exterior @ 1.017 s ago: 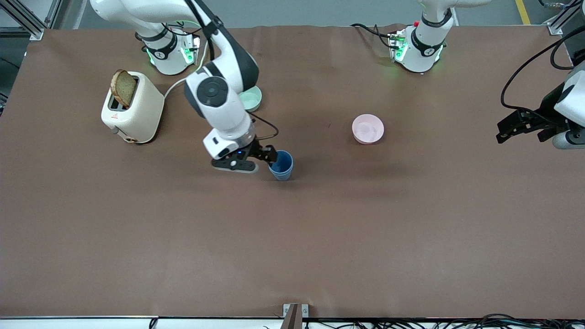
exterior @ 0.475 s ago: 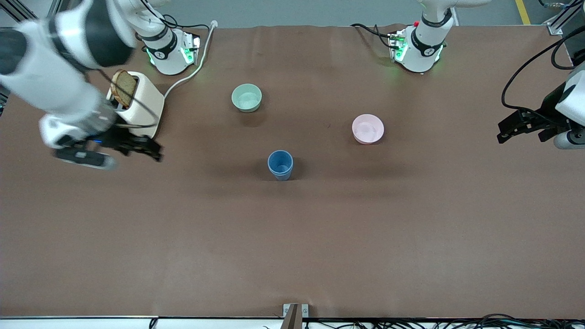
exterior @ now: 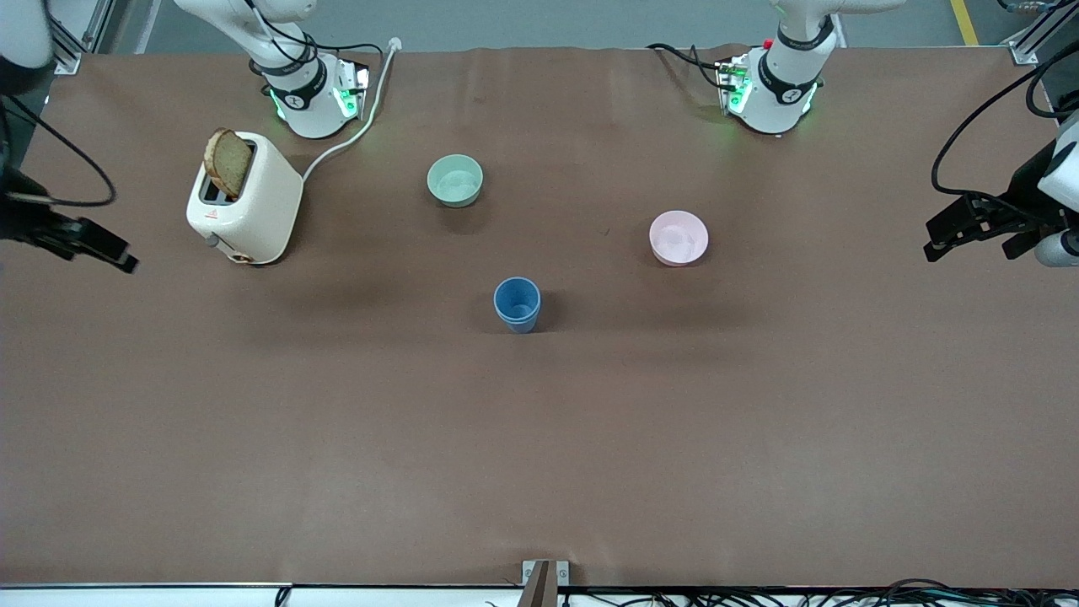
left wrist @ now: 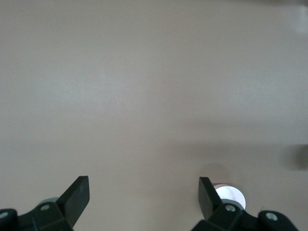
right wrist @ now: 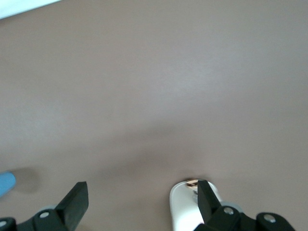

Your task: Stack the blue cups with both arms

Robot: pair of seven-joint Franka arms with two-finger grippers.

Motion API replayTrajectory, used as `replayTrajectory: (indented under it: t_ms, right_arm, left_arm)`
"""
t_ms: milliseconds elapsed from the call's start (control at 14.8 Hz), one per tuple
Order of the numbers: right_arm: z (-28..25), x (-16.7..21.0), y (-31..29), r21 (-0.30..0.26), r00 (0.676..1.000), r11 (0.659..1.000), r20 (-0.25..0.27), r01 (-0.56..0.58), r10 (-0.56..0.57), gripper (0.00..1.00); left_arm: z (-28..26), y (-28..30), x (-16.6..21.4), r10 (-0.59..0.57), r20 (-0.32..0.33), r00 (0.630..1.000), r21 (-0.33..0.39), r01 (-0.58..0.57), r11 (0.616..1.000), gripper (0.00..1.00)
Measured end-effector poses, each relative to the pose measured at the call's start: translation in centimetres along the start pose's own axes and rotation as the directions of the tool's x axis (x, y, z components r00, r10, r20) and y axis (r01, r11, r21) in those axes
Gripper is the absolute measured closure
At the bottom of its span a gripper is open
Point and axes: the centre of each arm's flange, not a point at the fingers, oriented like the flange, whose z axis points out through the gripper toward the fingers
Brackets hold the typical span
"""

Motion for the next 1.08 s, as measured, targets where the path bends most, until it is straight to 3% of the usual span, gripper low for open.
replayTrajectory:
  t_ms: [407,746,1085]
  right_arm:
    - [-8.7,-1.5,-0.7,0.0,0.999,0.999,-0.009,0.045,-0.045,0.0]
    - [-8.1,-2.9,-3.3,-0.002,0.992,0.995,0.077,0.098,-0.097,0.0]
    - [-8.0,-2.9,-3.7,-0.002,0.991,0.994,0.083,0.105,-0.105,0.0]
  left_arm:
    - [0.1,0.0,-0.1,-0.001,0.012,1.0,0.001,0.001,1.0,0.0]
    - [0.1,0.0,-0.1,-0.001,0.012,1.0,0.001,0.001,1.0,0.0]
    - [0.1,0.1,-0.1,0.001,0.012,1.0,0.001,-0.001,1.0,0.0]
